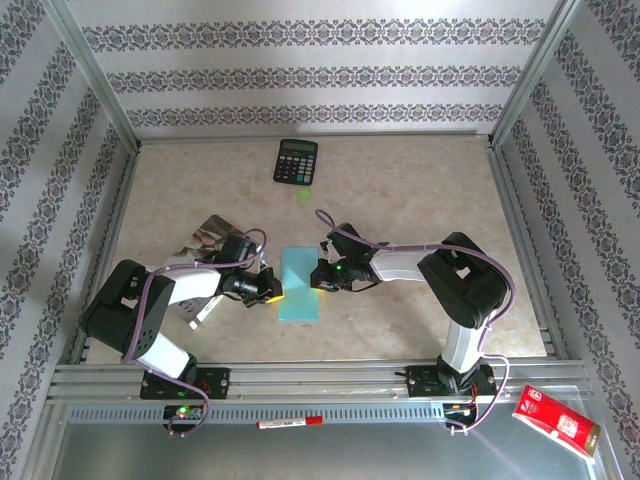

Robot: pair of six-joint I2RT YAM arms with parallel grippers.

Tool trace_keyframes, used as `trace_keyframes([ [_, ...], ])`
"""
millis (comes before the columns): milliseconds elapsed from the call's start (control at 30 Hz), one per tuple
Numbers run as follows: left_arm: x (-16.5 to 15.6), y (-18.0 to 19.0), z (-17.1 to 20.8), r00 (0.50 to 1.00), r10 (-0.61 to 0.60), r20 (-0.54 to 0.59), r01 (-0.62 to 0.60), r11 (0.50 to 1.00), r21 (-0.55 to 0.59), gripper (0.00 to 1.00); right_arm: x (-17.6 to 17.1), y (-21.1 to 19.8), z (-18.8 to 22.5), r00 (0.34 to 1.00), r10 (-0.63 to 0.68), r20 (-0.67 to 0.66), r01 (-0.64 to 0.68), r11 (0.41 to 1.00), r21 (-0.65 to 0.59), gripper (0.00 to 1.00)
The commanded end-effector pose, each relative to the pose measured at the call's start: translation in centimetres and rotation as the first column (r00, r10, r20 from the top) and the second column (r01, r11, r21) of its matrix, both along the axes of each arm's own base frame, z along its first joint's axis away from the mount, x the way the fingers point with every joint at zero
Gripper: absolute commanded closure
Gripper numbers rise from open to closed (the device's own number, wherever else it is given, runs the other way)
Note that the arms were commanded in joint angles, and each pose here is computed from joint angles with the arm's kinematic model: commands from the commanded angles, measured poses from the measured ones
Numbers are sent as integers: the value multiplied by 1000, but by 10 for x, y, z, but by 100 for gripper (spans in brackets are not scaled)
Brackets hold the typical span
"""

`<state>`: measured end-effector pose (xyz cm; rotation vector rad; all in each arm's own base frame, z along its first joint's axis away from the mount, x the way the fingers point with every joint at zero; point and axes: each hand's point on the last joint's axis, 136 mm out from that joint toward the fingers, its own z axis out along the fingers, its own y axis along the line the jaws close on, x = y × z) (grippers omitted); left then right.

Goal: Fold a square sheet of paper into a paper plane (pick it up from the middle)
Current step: First fold in half a square sheet of paper at the center of the table.

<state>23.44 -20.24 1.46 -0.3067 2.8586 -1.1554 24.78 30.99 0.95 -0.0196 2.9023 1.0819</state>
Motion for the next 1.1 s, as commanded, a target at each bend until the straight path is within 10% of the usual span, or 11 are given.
trace_keyframes([
  [0,-26,24,-33,991,31,-129,-16,993,115,100,-42,-81,-73,985,-94,-142,31,918,-395,100],
  [500,-35,34,-44,986,-39,-163,67,983,173,100,7,-13,30,997,-35,73,37,999,-25,83],
  [1067,-38,37,-46,984,-44,-174,77,980,184,100,19,84,42,996,73,46,-79,985,154,100],
])
